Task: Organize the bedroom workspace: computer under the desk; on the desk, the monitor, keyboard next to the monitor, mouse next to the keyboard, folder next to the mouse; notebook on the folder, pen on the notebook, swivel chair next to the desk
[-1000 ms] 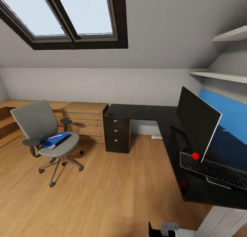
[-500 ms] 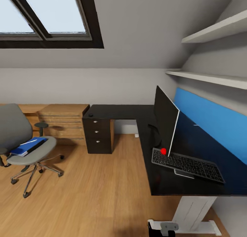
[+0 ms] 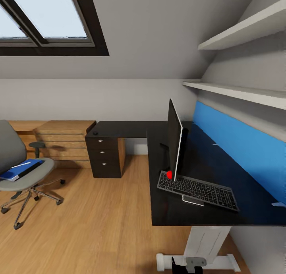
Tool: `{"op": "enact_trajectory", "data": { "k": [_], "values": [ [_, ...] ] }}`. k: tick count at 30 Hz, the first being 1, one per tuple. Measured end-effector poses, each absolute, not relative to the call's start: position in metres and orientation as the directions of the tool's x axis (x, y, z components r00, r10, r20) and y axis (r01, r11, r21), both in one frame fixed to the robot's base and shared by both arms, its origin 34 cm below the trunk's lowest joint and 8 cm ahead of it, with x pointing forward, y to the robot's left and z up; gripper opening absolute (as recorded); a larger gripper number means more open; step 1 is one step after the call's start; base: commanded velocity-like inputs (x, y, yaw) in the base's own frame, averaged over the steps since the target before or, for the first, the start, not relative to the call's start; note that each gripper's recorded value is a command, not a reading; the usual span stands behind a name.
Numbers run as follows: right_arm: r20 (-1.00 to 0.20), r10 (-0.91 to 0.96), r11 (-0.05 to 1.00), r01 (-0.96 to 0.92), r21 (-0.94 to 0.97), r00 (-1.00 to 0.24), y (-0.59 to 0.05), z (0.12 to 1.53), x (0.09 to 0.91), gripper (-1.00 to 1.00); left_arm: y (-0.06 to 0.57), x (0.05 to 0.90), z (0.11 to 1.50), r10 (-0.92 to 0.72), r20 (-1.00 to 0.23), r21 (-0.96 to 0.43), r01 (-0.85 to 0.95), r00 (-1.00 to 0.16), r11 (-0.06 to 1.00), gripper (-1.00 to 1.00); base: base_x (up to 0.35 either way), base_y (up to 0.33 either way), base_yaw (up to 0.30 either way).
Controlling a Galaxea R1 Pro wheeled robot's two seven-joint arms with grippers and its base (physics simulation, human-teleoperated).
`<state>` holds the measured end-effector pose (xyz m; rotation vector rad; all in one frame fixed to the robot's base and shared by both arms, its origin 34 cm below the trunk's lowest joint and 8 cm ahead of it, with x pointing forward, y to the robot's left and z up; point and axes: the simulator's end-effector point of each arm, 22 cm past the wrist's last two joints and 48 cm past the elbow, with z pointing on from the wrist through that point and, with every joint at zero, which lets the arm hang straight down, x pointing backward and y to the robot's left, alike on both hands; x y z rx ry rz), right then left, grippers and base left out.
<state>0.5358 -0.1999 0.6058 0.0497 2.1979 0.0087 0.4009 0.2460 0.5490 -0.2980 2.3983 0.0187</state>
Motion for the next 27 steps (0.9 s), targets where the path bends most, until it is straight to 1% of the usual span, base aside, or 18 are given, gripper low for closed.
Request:
{"op": "enact_trajectory", "data": {
  "k": [21,27],
  "values": [
    [-0.809,0.038,0.999,0.031,0.024,-0.586,-0.1997,0.6058,0.5358,1.00,0.2456,0.4011,0.5492,-0.212,-0.660,-0.070,-0.222,-0.721,0.973,1.00,0.000,-0.330,0.000],
    [-0.810,0.036,0.999,0.031,0.022,-0.586,-0.2010,0.6059,0.5361,1.00,0.2463,0.4011,0.5492,-0.211,-0.661,-0.069,-0.221,-0.721,0.973,1.00,0.000,-0.030,0.000]
  ]
}}
